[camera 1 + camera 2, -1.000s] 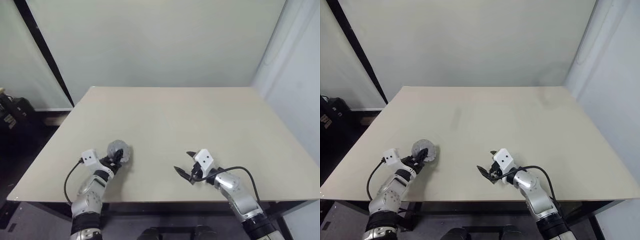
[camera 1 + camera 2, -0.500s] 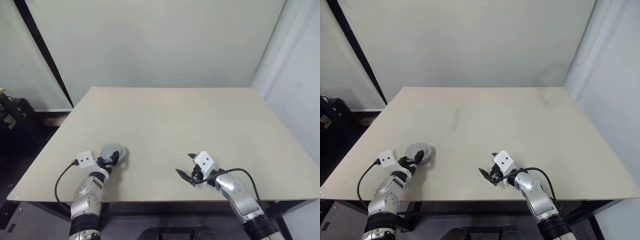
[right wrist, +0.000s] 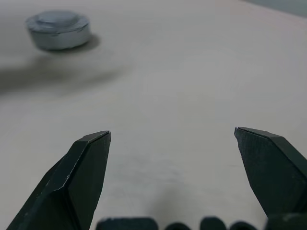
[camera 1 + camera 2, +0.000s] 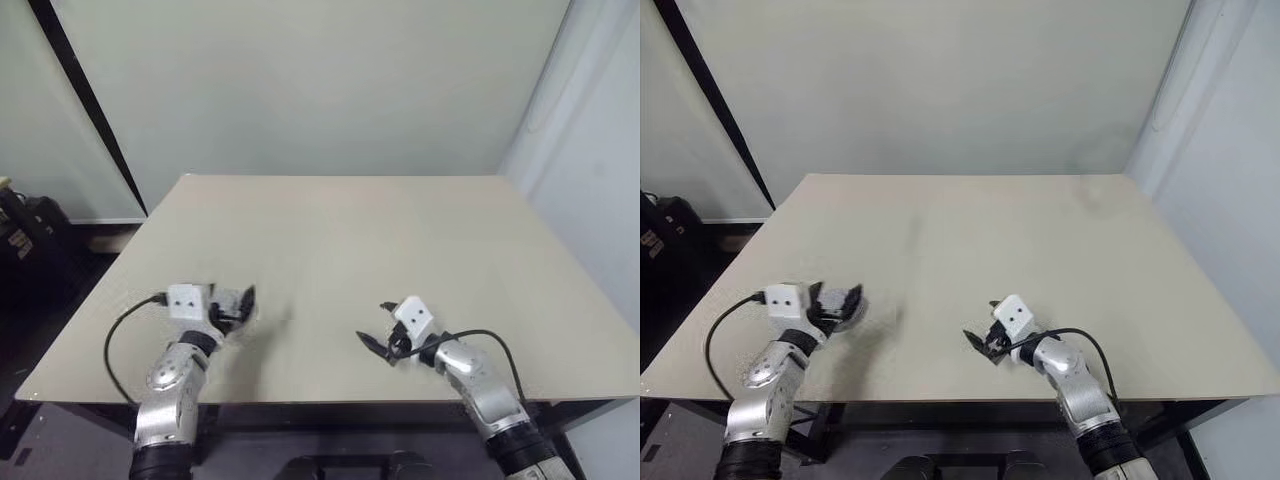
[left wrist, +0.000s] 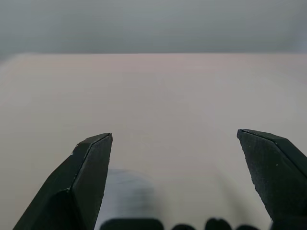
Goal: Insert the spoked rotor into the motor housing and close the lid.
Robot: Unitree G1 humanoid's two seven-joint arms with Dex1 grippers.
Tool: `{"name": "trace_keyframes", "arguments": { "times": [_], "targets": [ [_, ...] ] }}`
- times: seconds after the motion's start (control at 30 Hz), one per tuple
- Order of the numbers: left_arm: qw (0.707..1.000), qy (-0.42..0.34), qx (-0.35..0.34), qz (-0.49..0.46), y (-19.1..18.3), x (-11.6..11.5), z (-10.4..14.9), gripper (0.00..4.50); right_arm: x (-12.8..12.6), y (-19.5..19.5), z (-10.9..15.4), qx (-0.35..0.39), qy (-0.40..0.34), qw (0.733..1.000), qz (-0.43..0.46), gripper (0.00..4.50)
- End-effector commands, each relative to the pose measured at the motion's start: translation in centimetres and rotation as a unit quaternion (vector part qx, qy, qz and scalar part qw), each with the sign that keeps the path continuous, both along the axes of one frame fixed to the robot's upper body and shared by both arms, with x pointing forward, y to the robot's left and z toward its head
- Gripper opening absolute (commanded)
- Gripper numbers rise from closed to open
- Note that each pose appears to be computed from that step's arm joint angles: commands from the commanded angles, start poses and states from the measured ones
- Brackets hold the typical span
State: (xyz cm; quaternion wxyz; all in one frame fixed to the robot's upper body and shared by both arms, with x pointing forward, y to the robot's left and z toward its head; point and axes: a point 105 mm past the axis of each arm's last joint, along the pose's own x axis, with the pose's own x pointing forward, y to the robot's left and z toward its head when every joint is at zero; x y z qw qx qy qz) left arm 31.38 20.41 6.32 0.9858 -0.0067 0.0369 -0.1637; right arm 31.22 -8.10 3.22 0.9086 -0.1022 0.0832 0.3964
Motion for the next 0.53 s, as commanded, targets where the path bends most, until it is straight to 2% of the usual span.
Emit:
{"name": "trace_keyframes", "arguments": {
  "times": [0.03,0.13,0.27,0.53],
  "targets": [
    [0.991,0.004,0.003,-0.135,-4.7,-1.3,1.3,4.46,1.0,-2.3,2.1,0.027,-0.02,0.999,-0.011,4.5],
    [0.985,0.028,0.02,-0.171,-6.0,-2.0,0.4,4.46,1.0,-4.2,2.1,0.026,-0.011,0.999,-0.021,4.5],
    [0.983,0.049,0.01,-0.177,-6.3,-2.3,-0.8,4.46,0.8,-6.1,1.8,0.029,-0.002,0.999,-0.043,4.5],
    [0.982,0.057,-0.003,-0.178,-6.8,-2.9,-1.6,4.46,0.3,-7.5,1.1,0.027,0.009,0.997,-0.067,4.5]
  ]
}}
